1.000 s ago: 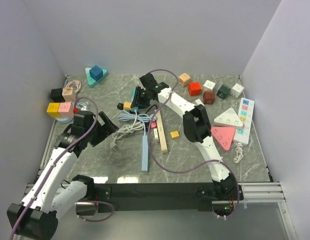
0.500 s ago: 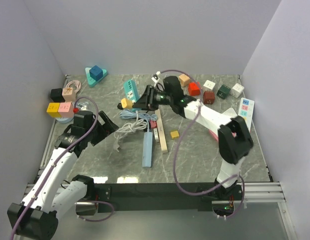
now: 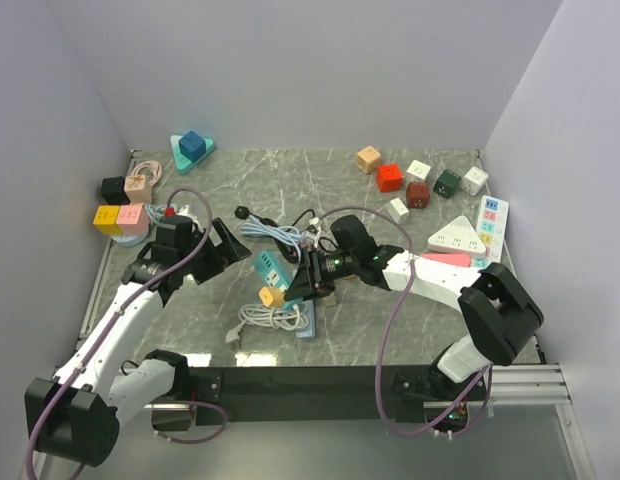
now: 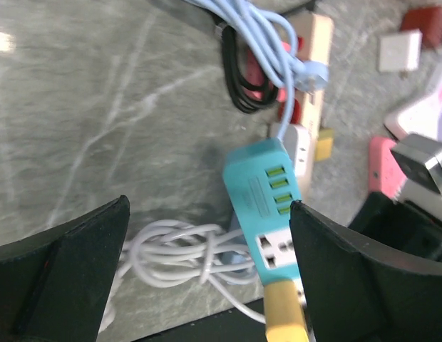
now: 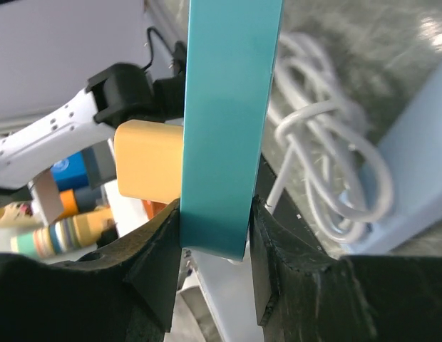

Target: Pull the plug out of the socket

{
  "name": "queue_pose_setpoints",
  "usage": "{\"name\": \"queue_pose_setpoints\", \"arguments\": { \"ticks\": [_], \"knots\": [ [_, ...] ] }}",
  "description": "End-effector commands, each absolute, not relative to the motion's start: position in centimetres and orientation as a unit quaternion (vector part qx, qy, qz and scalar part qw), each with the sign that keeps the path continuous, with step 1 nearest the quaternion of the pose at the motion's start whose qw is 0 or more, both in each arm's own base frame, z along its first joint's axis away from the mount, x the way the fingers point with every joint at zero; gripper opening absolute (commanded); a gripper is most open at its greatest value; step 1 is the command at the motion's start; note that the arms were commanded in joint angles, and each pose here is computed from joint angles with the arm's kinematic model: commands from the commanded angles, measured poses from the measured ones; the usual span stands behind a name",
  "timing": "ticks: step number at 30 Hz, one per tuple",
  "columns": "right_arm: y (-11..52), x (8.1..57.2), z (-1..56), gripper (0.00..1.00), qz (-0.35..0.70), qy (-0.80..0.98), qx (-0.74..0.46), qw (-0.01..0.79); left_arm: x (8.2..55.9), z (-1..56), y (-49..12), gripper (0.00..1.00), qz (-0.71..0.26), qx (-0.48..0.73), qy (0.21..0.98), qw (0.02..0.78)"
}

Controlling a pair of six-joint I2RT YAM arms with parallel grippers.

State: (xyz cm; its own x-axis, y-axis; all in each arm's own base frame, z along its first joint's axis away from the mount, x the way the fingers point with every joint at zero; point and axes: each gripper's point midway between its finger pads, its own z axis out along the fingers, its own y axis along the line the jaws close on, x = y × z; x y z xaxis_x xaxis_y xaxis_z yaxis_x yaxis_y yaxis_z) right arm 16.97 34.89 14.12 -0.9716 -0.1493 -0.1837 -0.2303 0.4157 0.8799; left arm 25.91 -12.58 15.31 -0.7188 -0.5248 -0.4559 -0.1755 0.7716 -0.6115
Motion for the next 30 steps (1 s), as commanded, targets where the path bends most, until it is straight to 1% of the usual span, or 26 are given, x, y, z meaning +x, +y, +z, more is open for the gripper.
{"name": "queue_pose_setpoints", "arguments": {
  "ticks": [1,2,3,5,8,11,13,18,21,22,24,25,26,30],
  "knots": [
    [34.9,18.7,16.0,0.0,0.524,0.837,-0.121,0.101,25.9,16.0,-15.2,0.99,-0.341,-0.141,0.879,0.301],
    [34.8,20.0,15.5,0.0,0.504,0.847,-0.106,0.128,26.0,15.6,-15.9,0.99,-0.355,-0.135,0.88,0.286],
    [34.3,20.2,14.7,0.0,0.48,0.864,-0.09,0.124,25.1,15.9,-17.2,0.99,-0.391,-0.114,0.876,0.257],
    [34.1,21.7,14.3,0.0,0.449,0.877,-0.071,0.153,24.5,15.7,-18.5,0.99,-0.422,-0.101,0.873,0.225],
    [33.8,23.6,14.3,0.0,0.414,0.888,-0.043,0.195,23.7,16.4,-19.8,0.99,-0.45,-0.091,0.866,0.199],
    [34.5,24.4,15.0,0.0,0.428,0.879,-0.031,0.209,23.2,17.1,-20.5,0.99,-0.467,-0.09,0.86,0.185],
    [35.2,24.5,15.5,0.0,0.436,0.875,-0.035,0.209,23.2,16.9,-20.6,0.99,-0.461,-0.093,0.863,0.184],
    [37.4,23.6,16.2,0.0,0.451,0.867,-0.054,0.202,23.9,16.2,-20.8,0.99,-0.455,-0.111,0.864,0.183],
    [37.9,23.4,16.9,0.0,0.461,0.863,-0.044,0.204,24.5,15.6,-20.4,0.93,-0.437,-0.124,0.87,0.191],
    [37.9,23.4,16.8,0.0,0.461,0.863,-0.032,0.204,24.6,15.5,-20.4,0.83,-0.437,-0.128,0.87,0.191],
    [37.7,23.6,17.1,0.0,0.46,0.862,-0.018,0.211,24.6,15.5,-20.5,0.68,-0.441,-0.13,0.868,0.19],
    [37.7,23.7,17.1,0.0,0.459,0.863,-0.008,0.212,24.6,15.5,-20.5,0.55,-0.442,-0.132,0.867,0.188],
    [37.6,23.9,17.2,0.0,0.457,0.863,0.0,0.217,24.7,15.5,-20.6,0.51,-0.443,-0.134,0.866,0.188],
    [38.2,24.5,17.5,0.0,0.457,0.861,0.016,0.223,24.6,15.9,-20.9,0.5,-0.453,-0.133,0.862,0.186]
  ]
}}
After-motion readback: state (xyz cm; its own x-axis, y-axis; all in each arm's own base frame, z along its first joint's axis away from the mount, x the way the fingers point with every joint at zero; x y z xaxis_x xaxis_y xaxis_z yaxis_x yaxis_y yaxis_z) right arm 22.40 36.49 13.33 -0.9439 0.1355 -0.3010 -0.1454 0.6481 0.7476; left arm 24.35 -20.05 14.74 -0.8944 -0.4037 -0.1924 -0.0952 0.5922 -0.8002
